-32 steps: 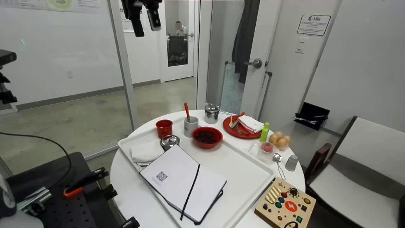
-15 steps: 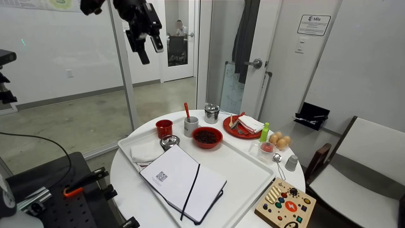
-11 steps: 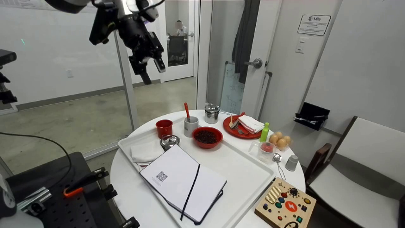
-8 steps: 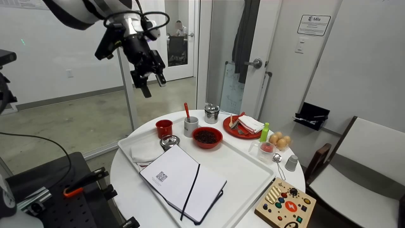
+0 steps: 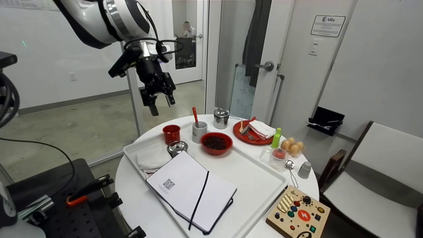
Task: Close the book
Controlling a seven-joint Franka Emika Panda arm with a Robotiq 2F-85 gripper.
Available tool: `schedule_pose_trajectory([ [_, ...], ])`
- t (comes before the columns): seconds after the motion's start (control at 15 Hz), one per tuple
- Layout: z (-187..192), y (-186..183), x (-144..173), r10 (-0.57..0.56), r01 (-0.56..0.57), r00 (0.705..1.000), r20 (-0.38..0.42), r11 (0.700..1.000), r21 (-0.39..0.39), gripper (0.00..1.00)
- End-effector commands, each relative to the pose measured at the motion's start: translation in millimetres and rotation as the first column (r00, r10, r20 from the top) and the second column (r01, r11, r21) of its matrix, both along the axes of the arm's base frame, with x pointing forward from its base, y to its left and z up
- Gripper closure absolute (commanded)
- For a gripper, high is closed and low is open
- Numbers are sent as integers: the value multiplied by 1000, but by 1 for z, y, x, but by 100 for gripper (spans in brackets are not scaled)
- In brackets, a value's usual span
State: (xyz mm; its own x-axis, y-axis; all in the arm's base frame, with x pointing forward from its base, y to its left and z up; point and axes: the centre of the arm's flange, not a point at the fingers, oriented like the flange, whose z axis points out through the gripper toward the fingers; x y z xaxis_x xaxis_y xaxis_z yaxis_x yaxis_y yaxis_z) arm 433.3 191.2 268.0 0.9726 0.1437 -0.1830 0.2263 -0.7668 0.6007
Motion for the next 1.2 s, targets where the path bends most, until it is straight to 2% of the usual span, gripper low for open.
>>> schedule_pose_trajectory([
  [0.0,1,0,-2,7,-6,1000,11,1000,-2,0],
  [0.27,-29,23,1,93,-92,996,11,995,-48,0],
  [0.53,-71,50,-1,166,-169,985,-37,982,-83,0],
  [0.73,-103,62,-2,163,-170,983,-84,981,-92,0],
  [1.13,-165,62,17,68,-82,992,-103,987,-138,0],
])
